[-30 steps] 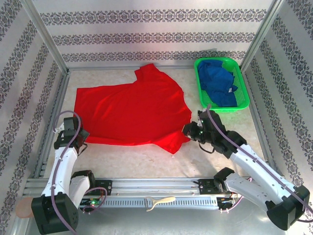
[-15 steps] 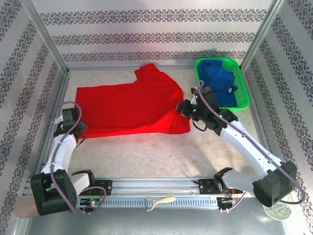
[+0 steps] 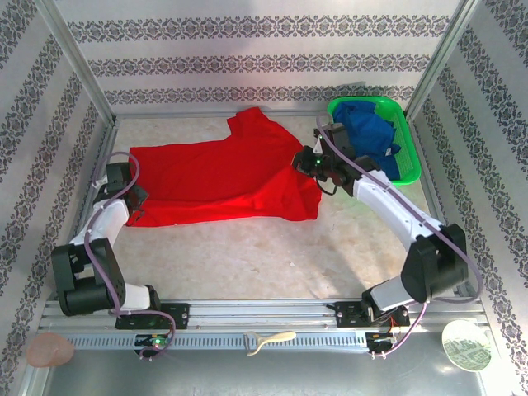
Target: Fold the inside-out t-shirt
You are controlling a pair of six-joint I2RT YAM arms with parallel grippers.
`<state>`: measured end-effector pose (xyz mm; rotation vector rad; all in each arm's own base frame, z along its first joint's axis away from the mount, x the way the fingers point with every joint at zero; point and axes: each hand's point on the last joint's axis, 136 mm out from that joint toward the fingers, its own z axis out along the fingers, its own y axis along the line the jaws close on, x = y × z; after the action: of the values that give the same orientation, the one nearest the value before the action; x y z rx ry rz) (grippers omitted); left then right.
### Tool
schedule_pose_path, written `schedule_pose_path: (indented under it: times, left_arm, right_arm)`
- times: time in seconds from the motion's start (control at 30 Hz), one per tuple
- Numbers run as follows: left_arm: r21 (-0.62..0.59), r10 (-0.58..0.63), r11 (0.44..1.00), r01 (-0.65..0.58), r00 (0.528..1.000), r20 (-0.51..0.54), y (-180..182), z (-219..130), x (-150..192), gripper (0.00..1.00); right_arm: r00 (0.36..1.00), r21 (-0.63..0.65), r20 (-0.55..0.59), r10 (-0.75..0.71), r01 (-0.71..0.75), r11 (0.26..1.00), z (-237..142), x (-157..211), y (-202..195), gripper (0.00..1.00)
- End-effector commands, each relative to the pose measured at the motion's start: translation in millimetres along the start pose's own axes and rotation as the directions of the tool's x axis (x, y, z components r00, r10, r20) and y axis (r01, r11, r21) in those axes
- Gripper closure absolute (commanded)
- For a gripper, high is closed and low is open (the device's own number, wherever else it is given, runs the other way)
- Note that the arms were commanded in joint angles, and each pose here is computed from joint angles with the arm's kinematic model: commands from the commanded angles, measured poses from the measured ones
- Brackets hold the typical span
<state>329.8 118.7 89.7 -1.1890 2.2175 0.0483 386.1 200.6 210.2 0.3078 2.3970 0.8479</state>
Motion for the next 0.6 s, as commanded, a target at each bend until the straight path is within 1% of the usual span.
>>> schedule_pose_path:
  times: [0.0,0.3,0.4,0.43,0.47,0.5,0.53,0.57]
  left_arm:
    - [0.029,0.012,0.999,-0.013,1.0,0.025,-13.2,9.4,-17.3,0.91]
    - [0.001,0.028,1.0,-0.028,1.0,-0.014,-20.9,40.2,-19.2,0.9]
    - [-0.006,0.027,1.0,-0.027,0.999,-0.024,-24.4,49.0,-21.3,0.87]
    - [-0.008,0.024,1.0,-0.024,0.999,-0.032,-25.1,53.7,-20.1,0.84]
    - [-0.008,0.025,1.0,-0.025,0.999,-0.038,-26.8,57.7,-20.1,0.77]
    - [-0.007,0.024,1.0,-0.024,0.999,-0.045,-28.3,61.5,-19.6,0.67]
    - [-0.003,0.023,1.0,-0.023,0.998,-0.051,-30.9,65.4,-20.1,0.55]
    - [0.002,0.026,1.0,-0.026,0.998,-0.059,-33.5,69.5,-20.0,0.44]
  right_arm:
    - [0.999,-0.021,0.03,-0.02,0.021,1.0,9.8,-21.8,4.8,1.0]
    - [1.0,0.011,0.022,0.002,-0.003,1.0,54.8,-64.6,-6.5,1.0]
    - [1.0,0.009,0.027,0.0,0.0,1.0,70.6,-80.2,-5.1,1.0]
    - [1.0,-0.001,0.029,-0.008,0.008,1.0,76.7,-85.6,-2.2,1.0]
    - [0.999,-0.014,0.025,-0.022,0.023,1.0,83.6,-89.9,1.5,0.95]
    - [0.999,-0.018,0.019,-0.031,0.032,0.999,88.6,-92.6,2.8,0.79]
    - [0.999,-0.017,0.017,-0.048,0.048,0.999,91.8,-95.2,3.2,0.64]
    - [0.998,-0.007,0.026,-0.063,0.063,0.998,90.2,-96.9,2.8,0.54]
